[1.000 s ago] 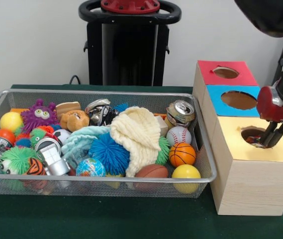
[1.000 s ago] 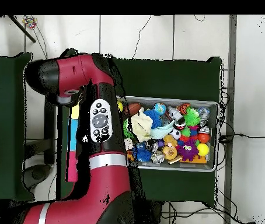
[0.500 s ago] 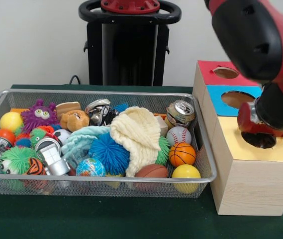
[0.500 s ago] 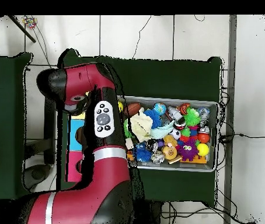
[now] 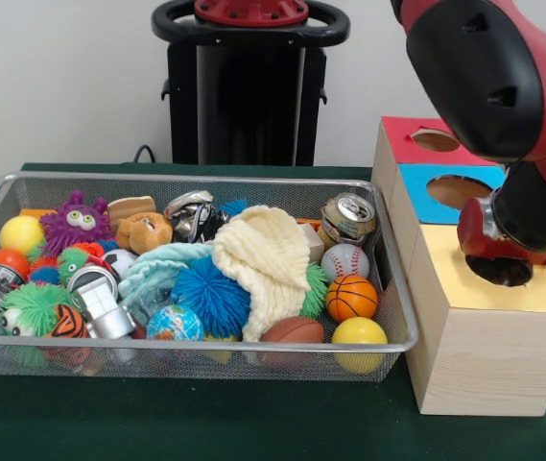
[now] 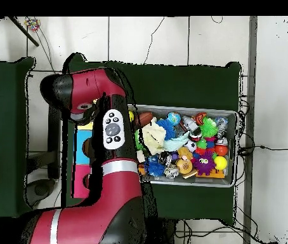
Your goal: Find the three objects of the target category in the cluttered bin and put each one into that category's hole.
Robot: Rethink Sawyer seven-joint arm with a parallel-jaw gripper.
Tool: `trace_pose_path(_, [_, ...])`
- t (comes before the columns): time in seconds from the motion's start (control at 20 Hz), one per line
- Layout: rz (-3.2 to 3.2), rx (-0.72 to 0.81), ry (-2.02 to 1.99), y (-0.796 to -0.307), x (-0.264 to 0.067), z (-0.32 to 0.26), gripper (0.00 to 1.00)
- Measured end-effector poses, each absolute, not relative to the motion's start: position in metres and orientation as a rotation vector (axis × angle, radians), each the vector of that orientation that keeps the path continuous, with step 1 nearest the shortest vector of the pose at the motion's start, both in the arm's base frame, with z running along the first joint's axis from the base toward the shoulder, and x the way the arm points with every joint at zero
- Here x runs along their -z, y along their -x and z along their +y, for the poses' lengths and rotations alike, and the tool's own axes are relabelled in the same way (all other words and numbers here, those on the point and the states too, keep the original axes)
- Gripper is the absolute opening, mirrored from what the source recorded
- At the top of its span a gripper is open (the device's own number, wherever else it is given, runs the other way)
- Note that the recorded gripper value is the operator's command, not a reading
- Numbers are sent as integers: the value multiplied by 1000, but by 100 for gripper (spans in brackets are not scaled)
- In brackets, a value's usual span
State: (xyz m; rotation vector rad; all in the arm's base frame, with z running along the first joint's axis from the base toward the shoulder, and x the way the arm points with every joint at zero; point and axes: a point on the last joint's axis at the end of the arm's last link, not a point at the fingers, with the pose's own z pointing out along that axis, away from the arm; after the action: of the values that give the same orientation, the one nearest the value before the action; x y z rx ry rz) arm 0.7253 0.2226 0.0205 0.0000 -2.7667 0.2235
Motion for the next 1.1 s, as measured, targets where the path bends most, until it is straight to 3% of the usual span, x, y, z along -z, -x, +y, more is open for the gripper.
trace_pose_path(1.1, [-2960,-117,0,-734,-23,215,0])
